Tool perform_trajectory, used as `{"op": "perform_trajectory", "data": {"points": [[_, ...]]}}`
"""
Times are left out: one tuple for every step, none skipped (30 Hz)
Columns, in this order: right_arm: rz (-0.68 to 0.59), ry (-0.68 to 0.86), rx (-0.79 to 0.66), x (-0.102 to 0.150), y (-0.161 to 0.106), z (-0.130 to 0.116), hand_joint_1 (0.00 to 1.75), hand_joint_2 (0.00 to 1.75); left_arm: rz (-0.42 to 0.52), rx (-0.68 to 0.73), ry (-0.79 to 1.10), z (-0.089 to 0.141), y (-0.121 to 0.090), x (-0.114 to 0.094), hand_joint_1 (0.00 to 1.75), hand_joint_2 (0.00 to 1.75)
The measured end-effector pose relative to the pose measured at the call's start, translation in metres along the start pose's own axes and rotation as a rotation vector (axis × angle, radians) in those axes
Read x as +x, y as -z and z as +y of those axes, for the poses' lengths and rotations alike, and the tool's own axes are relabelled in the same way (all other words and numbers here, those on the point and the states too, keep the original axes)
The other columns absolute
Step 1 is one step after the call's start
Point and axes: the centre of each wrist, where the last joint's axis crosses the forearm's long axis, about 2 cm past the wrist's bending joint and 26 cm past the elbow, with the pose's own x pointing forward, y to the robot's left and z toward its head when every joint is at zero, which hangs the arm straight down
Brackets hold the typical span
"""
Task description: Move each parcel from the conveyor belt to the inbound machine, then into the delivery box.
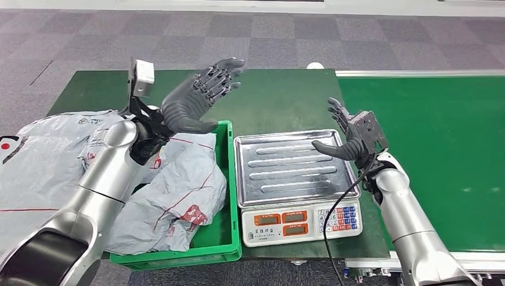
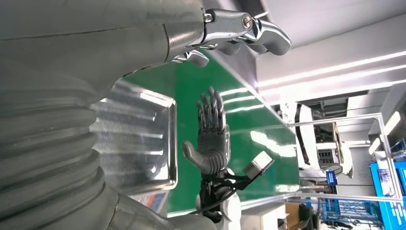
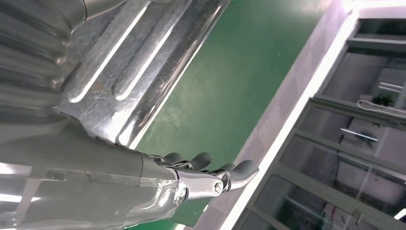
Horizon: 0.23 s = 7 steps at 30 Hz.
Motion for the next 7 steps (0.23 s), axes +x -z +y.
{"op": "perform_trajectory", "data": {"points": [[-0.001, 0.012, -0.006, -0.001, 0.000, 0.004, 0.00, 1.75, 0.015, 0.042, -0.007, -0.002, 0.004, -0.005, 0.00, 1.75], [-0.002, 0.026, -0.014, -0.001, 0.000, 0.008, 0.00, 1.75, 0.037, 0.100, -0.005, -0.003, 0.008, -0.011, 0.00, 1.75], [-0.002, 0.042, -0.023, -0.001, 0.000, 0.013, 0.00, 1.75, 0.062, 0.166, 0.005, -0.006, 0.013, -0.017, 0.00, 1.75], [-0.002, 0.058, -0.033, -0.001, 0.001, 0.018, 0.00, 1.75, 0.088, 0.237, 0.021, -0.009, 0.018, -0.023, 0.00, 1.31], [-0.002, 0.073, -0.042, -0.001, 0.001, 0.022, 0.00, 1.75, 0.114, 0.303, 0.035, -0.013, 0.024, -0.030, 0.00, 0.87], [-0.001, 0.085, -0.051, 0.000, 0.003, 0.026, 0.00, 1.75, 0.139, 0.361, 0.043, -0.018, 0.029, -0.037, 0.00, 0.44], [-0.001, 0.091, -0.056, 0.001, 0.003, 0.029, 0.00, 1.75, 0.151, 0.389, 0.047, -0.021, 0.031, -0.041, 0.00, 0.00]]}}
